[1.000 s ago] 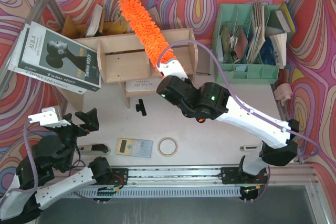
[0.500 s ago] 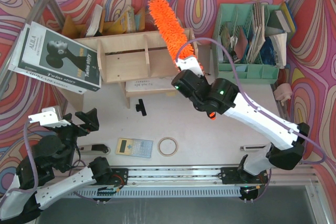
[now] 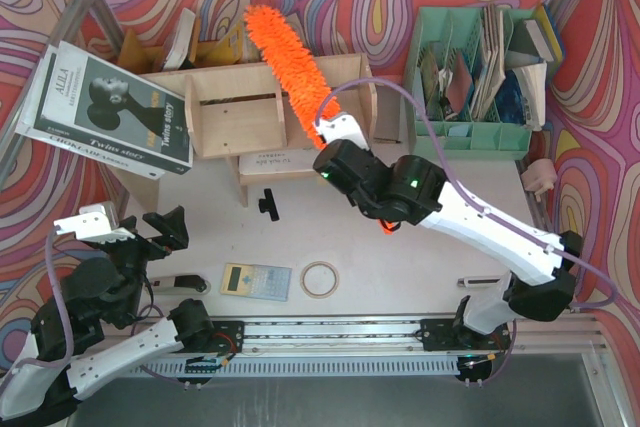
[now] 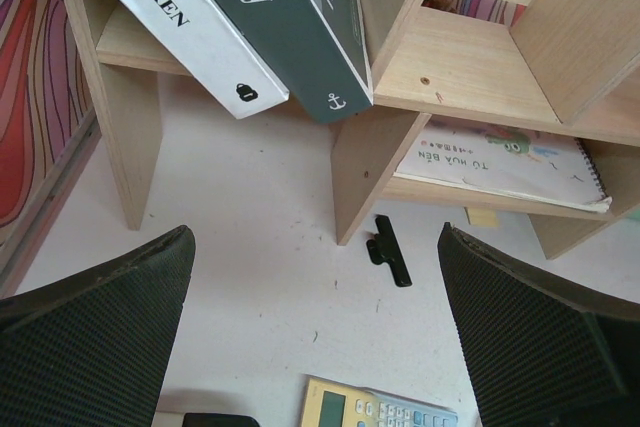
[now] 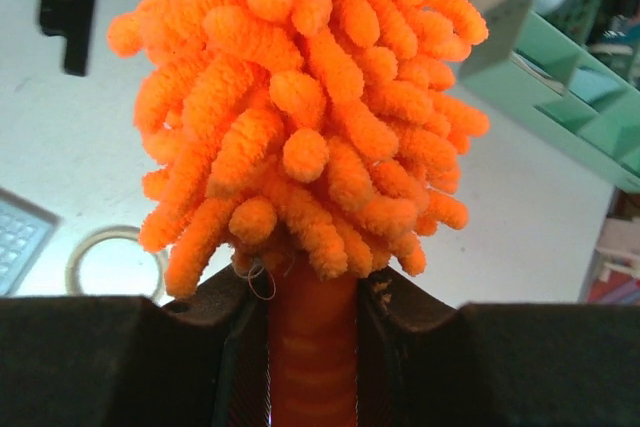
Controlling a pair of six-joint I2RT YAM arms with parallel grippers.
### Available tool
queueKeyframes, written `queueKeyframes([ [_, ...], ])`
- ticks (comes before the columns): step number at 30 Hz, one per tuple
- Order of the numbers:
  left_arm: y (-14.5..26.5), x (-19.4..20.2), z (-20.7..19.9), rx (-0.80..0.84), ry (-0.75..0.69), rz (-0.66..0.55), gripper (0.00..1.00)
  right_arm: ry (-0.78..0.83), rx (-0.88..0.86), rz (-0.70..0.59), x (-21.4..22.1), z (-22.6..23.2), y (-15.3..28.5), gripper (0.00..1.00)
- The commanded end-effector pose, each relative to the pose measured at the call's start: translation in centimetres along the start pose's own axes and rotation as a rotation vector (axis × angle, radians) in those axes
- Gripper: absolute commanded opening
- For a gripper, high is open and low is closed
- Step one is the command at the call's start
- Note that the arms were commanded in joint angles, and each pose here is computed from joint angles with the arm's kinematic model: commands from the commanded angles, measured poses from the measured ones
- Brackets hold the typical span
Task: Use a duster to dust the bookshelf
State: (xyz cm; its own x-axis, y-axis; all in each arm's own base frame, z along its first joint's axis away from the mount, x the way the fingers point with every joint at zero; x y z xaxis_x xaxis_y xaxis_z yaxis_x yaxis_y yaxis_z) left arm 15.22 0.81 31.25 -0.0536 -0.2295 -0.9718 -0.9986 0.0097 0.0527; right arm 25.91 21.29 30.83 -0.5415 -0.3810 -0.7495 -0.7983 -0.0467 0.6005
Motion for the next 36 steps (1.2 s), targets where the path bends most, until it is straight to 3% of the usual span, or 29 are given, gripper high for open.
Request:
queueKeyframes([
  [1,-0.2,0.2,0.2,-0.025,-0.01,-0.004,0.98,-0.035,-0.036,-0.087,-2.7,1.4,0.9,0.0],
  [15,-0.3,0.3,0.1,-0.025,-0.017,-0.003,0.98,-0.091,0.206,-0.031,-0.4,-6.5,2.0,0.0],
  [20,-0.3,0.3,0.1,-0.028,-0.02,-0.002,0.99,-0.102,0.214,-0.041,-0.7,-7.0,2.3,0.0],
  [23,-0.3,0.2,0.1,-0.028,-0.018,-0.003,0.98,-0.116,0.133,-0.084,-1.8,-5.9,2.4,0.0],
  [30,-0.1,0.1,0.4,-0.029,-0.001,-0.009,0.98,-0.141,-0.263,-0.219,-4.4,0.3,5.0,0.0],
  [36,-0.1,0.1,0.6,-0.035,0.004,-0.012,0.99,-0.121,-0.276,-0.209,-3.1,3.2,7.5,0.0],
])
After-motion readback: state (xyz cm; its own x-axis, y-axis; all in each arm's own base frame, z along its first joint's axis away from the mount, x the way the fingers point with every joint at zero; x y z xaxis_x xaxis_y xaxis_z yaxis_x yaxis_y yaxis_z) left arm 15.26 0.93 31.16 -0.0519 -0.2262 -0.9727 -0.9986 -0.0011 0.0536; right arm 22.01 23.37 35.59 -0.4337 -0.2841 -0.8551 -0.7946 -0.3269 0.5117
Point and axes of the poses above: each gripper's point midway between its finger pads, its own y axis back along the fingers, its own z axis along the line the jaws close on, x = y × z, the point moved 1 cm from there along y, back along the fingers, and after that the axes turned 1 degree about -y, right-handed, at the moved point
